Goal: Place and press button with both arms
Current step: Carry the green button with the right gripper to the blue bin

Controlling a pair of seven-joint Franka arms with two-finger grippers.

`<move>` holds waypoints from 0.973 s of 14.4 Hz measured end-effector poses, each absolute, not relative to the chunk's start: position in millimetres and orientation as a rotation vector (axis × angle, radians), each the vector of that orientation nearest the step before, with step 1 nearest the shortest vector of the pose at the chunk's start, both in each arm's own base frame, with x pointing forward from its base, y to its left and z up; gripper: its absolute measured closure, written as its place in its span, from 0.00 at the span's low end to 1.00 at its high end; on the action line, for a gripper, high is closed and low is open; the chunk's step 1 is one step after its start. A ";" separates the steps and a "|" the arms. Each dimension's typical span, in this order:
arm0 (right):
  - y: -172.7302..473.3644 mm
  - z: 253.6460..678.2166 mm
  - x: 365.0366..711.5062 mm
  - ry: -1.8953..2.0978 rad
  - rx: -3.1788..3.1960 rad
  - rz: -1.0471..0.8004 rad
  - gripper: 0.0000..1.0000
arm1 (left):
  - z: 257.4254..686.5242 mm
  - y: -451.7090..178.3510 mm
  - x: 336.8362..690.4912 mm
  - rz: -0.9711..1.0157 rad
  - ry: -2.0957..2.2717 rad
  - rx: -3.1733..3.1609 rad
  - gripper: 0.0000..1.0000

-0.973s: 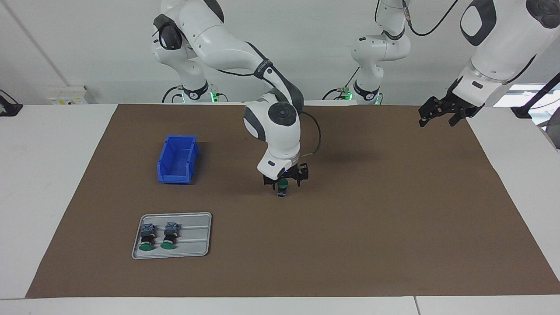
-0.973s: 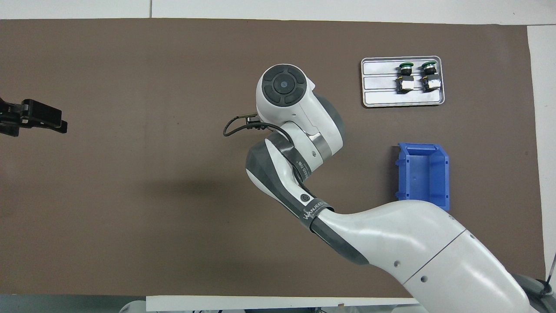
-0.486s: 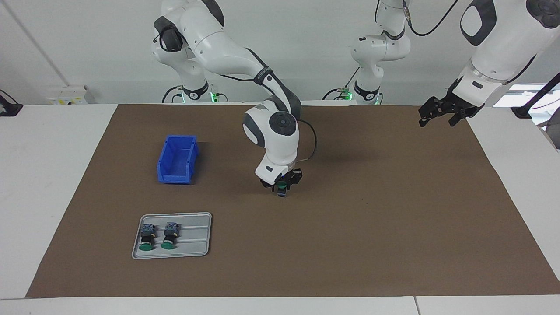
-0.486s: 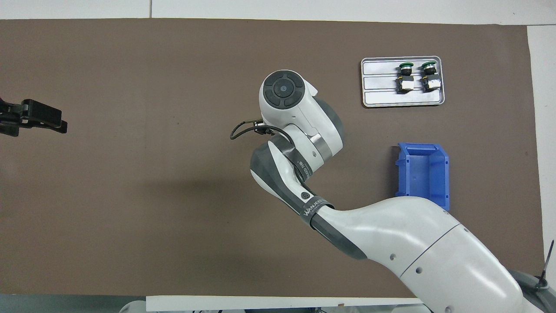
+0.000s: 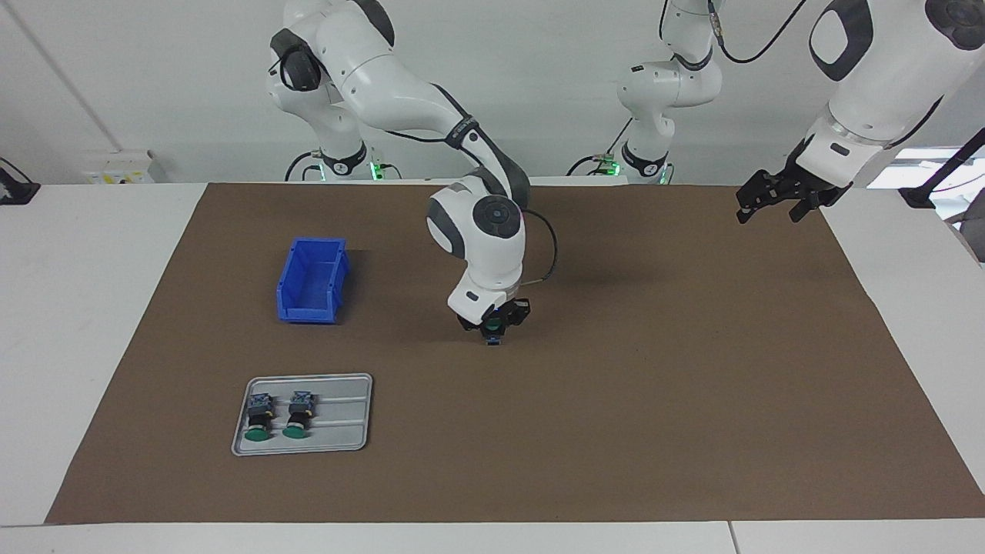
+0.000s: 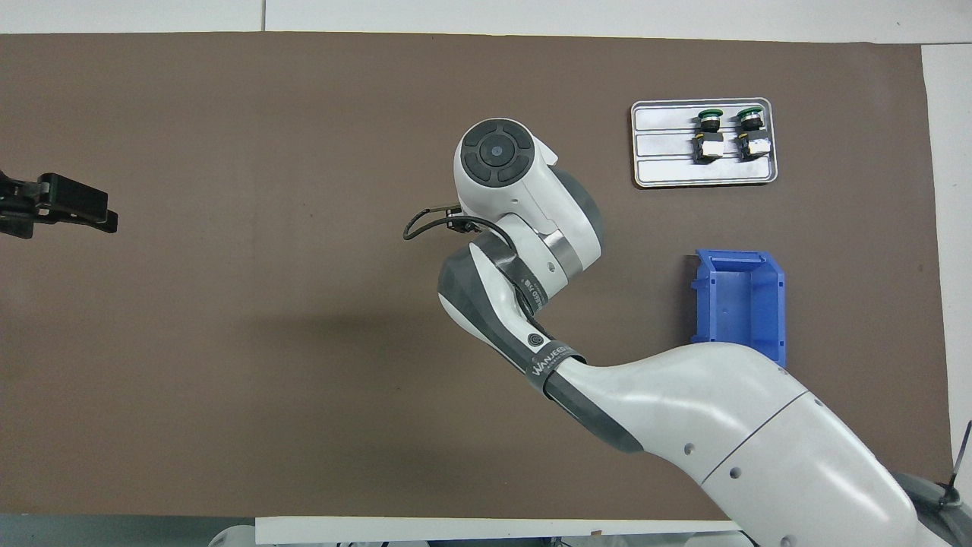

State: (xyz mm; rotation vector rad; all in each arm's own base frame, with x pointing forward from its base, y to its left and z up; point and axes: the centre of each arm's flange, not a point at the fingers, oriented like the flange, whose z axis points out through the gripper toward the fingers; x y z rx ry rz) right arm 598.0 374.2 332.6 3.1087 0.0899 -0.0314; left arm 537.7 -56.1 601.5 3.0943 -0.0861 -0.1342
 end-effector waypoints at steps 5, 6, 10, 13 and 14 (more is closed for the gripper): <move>276.0 421.2 622.9 -0.139 3.043 -0.081 0.64 | 601.5 -56.2 537.7 -0.134 -0.086 3.094 0.00; 253.0 441.7 621.8 -0.189 3.025 -0.103 0.64 | 601.5 -56.1 537.7 -0.134 -0.086 3.094 0.00; 181.4 496.9 606.7 -0.344 2.964 -0.177 0.64 | 601.5 -56.1 537.7 -0.134 -0.086 3.094 0.00; 126.2 509.1 588.1 -0.460 2.928 -0.205 0.64 | 601.5 -56.1 537.7 -0.134 -0.086 3.094 0.00; 110.0 512.3 579.2 -0.493 2.916 -0.212 0.64 | 601.5 -56.1 537.7 -0.134 -0.086 3.094 0.00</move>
